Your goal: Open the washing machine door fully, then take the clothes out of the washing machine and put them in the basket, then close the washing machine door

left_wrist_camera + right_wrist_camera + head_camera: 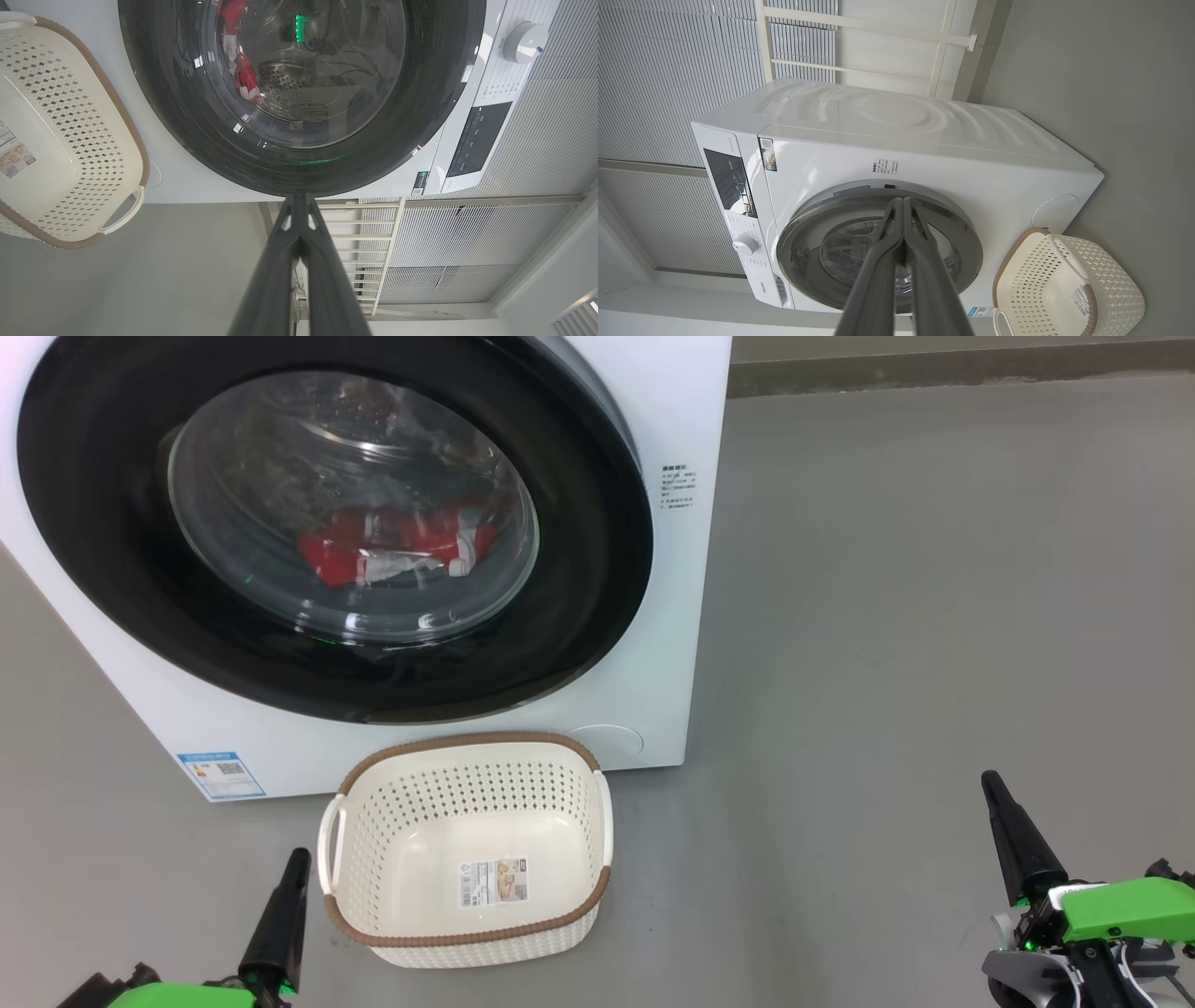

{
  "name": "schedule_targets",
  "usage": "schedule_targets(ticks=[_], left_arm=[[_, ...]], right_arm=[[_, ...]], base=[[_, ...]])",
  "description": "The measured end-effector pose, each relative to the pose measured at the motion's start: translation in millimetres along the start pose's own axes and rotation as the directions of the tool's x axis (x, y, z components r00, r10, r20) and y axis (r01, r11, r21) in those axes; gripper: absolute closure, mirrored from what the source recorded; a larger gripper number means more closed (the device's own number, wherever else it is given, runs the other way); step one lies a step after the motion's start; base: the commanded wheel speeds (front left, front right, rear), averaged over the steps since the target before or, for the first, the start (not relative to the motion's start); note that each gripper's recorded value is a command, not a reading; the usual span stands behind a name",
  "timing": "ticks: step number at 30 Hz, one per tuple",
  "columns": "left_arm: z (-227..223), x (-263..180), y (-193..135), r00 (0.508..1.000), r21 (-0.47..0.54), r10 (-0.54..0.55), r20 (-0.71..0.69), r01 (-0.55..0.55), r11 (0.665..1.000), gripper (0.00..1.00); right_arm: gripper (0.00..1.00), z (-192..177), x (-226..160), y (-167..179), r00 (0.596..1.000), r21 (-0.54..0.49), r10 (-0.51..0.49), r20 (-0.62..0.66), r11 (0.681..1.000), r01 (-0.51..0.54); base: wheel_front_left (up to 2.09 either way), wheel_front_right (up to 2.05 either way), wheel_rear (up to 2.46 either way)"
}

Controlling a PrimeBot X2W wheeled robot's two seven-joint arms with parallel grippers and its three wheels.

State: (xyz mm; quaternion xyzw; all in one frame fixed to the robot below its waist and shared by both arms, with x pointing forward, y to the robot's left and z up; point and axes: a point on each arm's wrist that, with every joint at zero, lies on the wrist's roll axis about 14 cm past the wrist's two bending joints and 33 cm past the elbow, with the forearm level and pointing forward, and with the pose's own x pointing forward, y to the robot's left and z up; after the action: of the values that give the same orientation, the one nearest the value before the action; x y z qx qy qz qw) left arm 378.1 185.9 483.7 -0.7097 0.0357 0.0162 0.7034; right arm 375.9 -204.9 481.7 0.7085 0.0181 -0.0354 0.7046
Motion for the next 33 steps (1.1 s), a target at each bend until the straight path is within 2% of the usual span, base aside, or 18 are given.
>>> schedule_targets(ticks=[4,5,14,23,33], left_arm=[[0,0,0,1.000,0.000,0.000,0.000,0.000,1.000,1.00],[0,0,0,1.000,0.000,0.000,0.000,0.000,1.000,0.00],[-10,-21,49,0.989,-0.033,0.146,-0.008,-0.146,0.989,0.00],[-8,-20,45,0.991,-0.016,0.135,0.007,-0.135,0.991,0.00],[-5,-18,38,0.993,0.101,0.116,0.025,-0.118,0.988,0.00]], right_arm=[[1.00,0,0,0,1.000,0.000,0.000,0.000,1.000,0.000],[0.00,0,0,0,1.000,0.000,0.000,0.000,1.000,0.000],[0.00,-10,-25,-55,0.987,0.034,-0.162,-0.007,0.986,0.162],[0.00,-12,-25,-52,0.988,0.016,-0.156,0.000,0.988,0.156],[0.00,-11,-23,-50,0.988,-0.087,-0.153,0.010,0.984,0.153]], base=[[0.00,0.00,0.00],[0.00,0.00,0.00],[0.00,0.00,0.00],[0.00,0.00,0.00],[0.00,0.00,0.00]])
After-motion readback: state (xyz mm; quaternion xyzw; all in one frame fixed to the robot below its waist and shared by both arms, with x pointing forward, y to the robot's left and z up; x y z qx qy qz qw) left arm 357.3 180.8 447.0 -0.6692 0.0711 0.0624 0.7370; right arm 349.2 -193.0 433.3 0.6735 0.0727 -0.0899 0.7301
